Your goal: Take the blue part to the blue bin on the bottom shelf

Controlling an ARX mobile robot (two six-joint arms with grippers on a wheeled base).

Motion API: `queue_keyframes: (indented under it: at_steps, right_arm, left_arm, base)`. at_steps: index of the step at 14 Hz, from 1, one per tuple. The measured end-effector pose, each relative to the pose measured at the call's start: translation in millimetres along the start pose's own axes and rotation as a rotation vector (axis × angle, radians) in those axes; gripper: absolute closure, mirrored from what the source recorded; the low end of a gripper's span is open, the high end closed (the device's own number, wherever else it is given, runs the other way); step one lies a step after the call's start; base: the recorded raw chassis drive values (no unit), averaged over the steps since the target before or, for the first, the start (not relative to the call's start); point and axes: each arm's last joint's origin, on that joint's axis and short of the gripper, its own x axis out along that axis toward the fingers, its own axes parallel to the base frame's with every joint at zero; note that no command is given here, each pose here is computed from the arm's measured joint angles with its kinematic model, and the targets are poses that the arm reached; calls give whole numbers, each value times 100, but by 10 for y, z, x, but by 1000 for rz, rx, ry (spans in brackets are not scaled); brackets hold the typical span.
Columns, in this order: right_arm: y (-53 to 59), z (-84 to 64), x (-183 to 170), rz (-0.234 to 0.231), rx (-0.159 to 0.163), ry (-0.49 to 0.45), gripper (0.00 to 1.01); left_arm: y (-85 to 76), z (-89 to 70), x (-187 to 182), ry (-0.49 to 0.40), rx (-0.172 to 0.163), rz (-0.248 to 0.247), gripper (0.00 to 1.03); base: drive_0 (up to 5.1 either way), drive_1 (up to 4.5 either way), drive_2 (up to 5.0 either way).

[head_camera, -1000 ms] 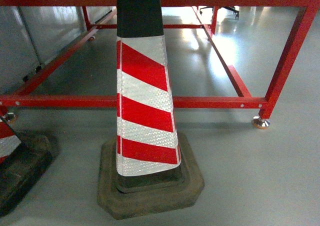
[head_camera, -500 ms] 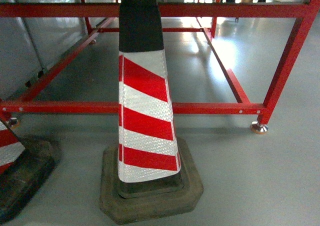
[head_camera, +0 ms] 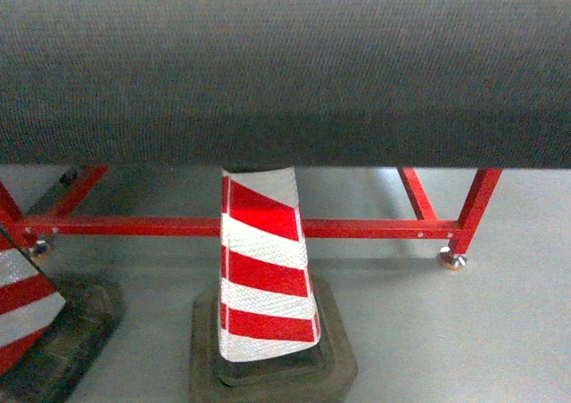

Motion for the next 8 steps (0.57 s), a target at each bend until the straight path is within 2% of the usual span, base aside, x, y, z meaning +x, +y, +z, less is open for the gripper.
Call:
queue_keyframes:
  at_steps: [8]
  right_arm:
    - [0,-1,0,2,-2,1,3]
  left_arm:
    - [0,0,0,0,0,0,5]
  base:
    - [0,0,0]
